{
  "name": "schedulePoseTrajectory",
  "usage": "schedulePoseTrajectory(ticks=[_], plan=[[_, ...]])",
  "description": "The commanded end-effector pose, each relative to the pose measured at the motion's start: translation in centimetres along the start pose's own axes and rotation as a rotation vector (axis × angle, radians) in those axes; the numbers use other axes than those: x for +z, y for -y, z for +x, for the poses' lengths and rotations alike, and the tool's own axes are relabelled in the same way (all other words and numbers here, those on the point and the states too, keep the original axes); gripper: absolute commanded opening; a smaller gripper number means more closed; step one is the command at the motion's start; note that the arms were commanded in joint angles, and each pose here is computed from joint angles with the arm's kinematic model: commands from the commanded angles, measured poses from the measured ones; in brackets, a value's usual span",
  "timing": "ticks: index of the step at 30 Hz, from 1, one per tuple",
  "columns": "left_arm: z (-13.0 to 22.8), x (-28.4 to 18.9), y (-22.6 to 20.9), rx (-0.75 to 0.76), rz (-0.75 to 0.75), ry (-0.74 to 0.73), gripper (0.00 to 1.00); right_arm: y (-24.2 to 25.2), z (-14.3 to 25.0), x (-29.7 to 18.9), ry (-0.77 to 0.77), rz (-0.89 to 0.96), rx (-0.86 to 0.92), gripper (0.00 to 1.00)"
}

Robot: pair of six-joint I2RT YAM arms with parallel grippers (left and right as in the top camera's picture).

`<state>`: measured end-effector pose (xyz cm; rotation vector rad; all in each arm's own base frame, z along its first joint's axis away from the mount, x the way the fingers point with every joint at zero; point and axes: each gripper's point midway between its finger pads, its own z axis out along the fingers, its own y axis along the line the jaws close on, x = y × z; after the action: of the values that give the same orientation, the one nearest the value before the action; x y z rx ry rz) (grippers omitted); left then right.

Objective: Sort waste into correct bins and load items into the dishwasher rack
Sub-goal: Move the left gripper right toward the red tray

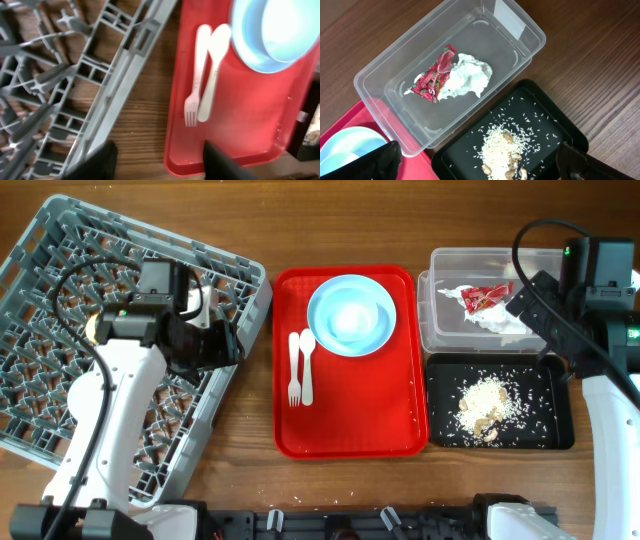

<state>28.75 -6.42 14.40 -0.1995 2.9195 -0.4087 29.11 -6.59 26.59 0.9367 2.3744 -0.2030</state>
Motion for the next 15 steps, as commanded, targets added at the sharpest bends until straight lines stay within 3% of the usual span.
schedulePoseTrajectory(ticks=[1, 6, 8, 11, 15], plan=[[-0.2, 1.5, -2.3, 0.011, -0.133, -0.022, 0.31, 0.4, -0.4, 0.0, 0.016, 0.023, 0.004, 1.0], [0.2, 3.5, -2.9, -0.003, -0.151, -0.094, 0.31, 0.4, -0.4, 0.0, 0.016, 0.023, 0.004, 1.0], [0.2, 4.2, -3.1, -0.006, -0.156, -0.116, 0.41, 0.4, -0.4, 0.0, 0.015, 0.023, 0.004, 1.0], [-0.1, 5.0, -3.2, -0.008, -0.159, -0.126, 0.45, 0.4, -0.4, 0.0, 0.016, 0.023, 0.004, 1.0], [-0.4, 5.3, -3.3, -0.006, -0.162, -0.118, 0.39, 0.4, -0.4, 0.0, 0.016, 0.023, 0.005, 1.0]])
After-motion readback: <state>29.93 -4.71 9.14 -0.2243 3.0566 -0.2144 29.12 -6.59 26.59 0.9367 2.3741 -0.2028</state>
